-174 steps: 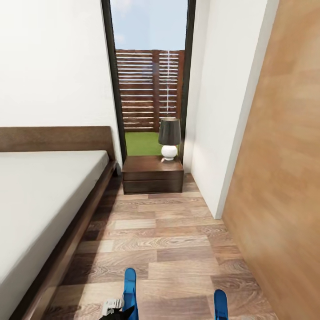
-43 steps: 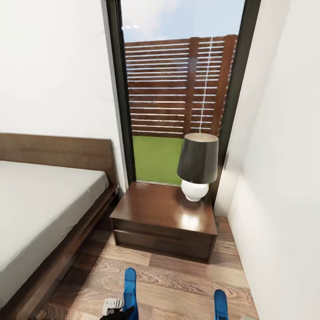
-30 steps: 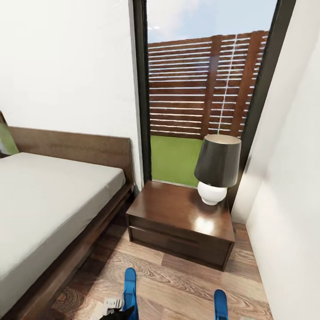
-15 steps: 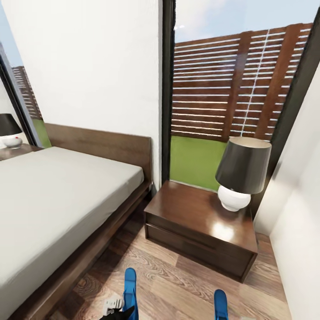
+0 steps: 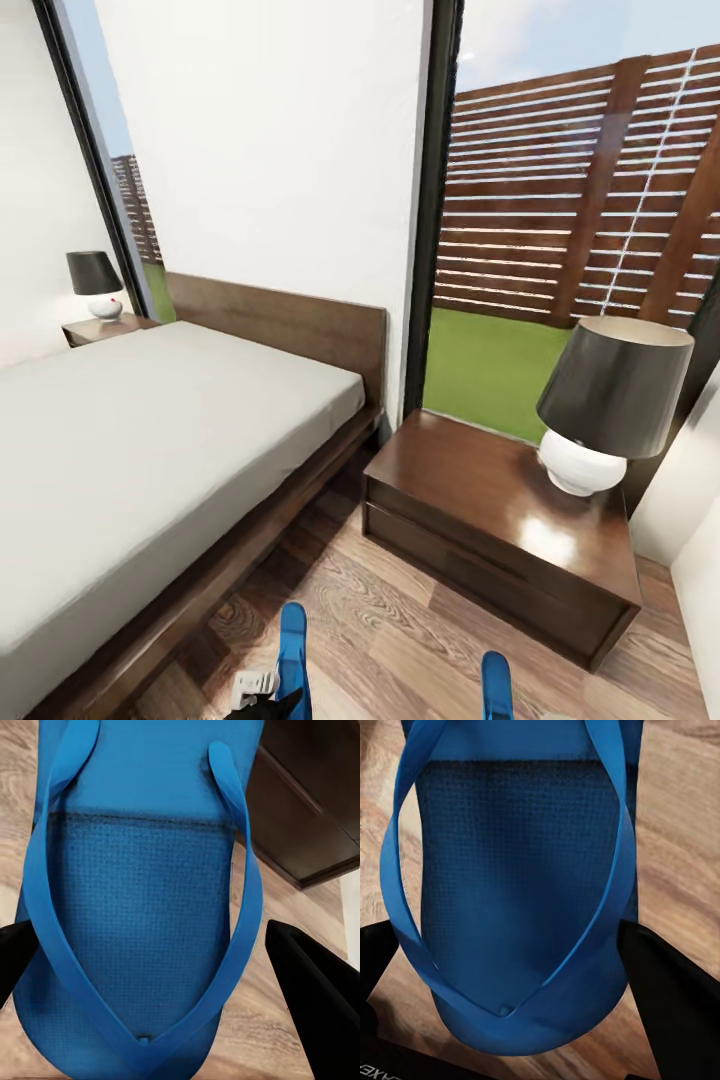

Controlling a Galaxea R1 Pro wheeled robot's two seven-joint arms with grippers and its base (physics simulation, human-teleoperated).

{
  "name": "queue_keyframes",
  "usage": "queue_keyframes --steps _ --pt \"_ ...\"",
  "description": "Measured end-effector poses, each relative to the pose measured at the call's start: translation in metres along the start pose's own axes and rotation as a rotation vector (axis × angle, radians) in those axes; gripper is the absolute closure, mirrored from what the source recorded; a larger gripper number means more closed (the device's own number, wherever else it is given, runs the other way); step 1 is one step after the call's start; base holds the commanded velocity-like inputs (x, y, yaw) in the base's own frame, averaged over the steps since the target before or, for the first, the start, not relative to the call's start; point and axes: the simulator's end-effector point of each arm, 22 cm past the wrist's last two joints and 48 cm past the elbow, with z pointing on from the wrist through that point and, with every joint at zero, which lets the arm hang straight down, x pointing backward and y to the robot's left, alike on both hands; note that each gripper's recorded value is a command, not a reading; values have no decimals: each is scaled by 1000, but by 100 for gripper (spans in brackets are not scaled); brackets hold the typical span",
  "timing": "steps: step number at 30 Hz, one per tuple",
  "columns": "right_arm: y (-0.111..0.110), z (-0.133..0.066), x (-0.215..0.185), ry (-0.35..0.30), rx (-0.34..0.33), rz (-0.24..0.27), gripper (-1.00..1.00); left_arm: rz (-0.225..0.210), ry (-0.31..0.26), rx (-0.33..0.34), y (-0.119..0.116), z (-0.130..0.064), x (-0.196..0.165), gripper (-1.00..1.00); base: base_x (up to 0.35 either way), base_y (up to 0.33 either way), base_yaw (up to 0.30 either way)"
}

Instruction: In the bedroom, move the book from the bed onto either nightstand, and place the two sandals side by side next to the bed.

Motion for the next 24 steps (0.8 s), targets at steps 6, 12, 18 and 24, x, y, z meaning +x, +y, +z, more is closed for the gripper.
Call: queue_keyframes --steps 6,12,18,24 --pt "0 0 0 0 0 0 100 0 0 0 0 0 0 100 0 0 291" --pt "0 0 0 0 0 0 100 0 0 0 0 0 0 100 -62 0 291" --pt "0 0 0 0 0 1 100 1 0 1 0 0 0 100 -103 0 291" --pt "0 0 0 0 0 0 100 0 0 0 0 0 0 100 -3 0 291"
